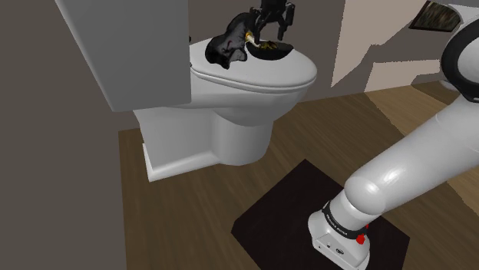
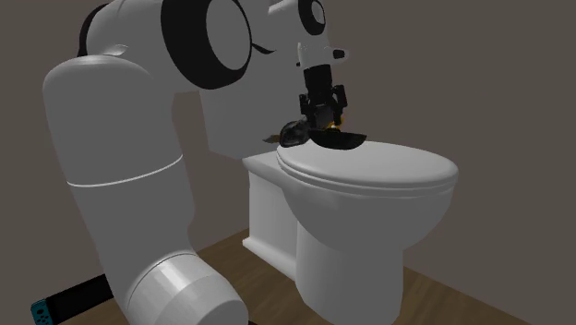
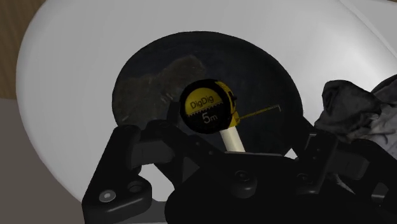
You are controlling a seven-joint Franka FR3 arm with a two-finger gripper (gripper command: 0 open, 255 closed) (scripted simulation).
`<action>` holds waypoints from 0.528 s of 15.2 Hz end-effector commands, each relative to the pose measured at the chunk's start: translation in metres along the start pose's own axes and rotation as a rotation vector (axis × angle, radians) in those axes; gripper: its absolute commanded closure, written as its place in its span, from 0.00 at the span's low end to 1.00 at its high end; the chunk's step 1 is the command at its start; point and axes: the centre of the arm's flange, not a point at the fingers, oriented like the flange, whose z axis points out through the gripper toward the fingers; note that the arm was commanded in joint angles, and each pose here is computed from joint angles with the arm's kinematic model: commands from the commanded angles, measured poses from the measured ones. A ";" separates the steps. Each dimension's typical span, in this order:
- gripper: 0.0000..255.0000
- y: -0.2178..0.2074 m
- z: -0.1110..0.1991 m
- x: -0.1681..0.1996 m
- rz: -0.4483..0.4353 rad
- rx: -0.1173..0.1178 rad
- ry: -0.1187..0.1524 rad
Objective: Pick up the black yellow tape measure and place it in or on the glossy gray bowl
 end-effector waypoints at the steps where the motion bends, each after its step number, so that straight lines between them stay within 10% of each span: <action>1: 0.00 0.000 0.000 0.000 0.000 0.000 0.000; 8: 0.00 0.000 -0.050 0.000 0.000 0.000 0.000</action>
